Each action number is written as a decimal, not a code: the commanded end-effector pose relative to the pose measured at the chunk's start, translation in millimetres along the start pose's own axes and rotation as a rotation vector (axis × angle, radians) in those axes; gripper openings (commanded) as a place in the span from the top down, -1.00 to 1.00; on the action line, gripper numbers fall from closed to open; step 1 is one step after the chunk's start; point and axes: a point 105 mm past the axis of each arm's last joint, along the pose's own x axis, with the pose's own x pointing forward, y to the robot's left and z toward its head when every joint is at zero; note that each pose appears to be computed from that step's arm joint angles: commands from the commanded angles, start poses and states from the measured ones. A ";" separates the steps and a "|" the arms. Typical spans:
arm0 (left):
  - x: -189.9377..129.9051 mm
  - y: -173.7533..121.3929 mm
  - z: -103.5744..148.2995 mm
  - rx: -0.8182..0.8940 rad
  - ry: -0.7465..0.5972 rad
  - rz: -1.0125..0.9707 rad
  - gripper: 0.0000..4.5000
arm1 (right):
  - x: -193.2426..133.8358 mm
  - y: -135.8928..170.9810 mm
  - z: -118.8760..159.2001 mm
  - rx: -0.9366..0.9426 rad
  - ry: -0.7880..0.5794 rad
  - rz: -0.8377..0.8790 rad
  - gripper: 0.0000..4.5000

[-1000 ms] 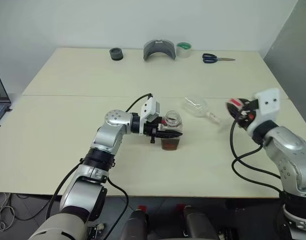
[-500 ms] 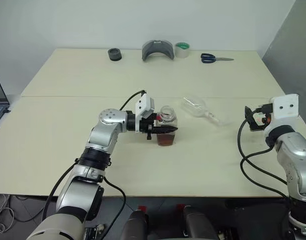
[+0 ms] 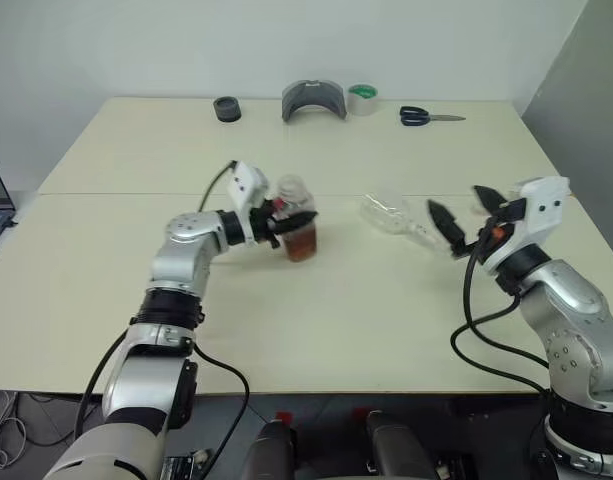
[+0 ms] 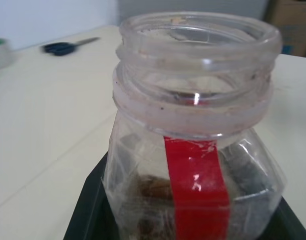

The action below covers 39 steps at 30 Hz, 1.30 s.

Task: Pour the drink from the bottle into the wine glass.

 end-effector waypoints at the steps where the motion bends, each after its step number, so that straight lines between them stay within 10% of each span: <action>1: -17.1 29.1 15.0 0.024 -0.043 0.181 0.25 | 3.5 45.0 6.5 -0.018 0.018 0.261 -1.00; 11: -80.8 87.5 2.3 0.035 0.001 0.650 0.25 | 67.6 80.4 5.6 -0.132 0.034 0.433 -1.00; 22: -89.3 86.7 -19.9 -0.059 0.014 0.708 0.25 | 88.9 99.6 1.7 -0.187 0.016 0.509 -1.00; 30: -92.9 82.4 -27.7 -0.069 0.018 0.712 -0.94 | 90.3 101.1 2.6 -0.182 0.007 0.512 -1.00; 39: -101.8 75.6 -41.6 -0.010 0.043 0.744 -0.99 | 87.2 103.0 -4.2 -0.193 0.032 0.523 -1.00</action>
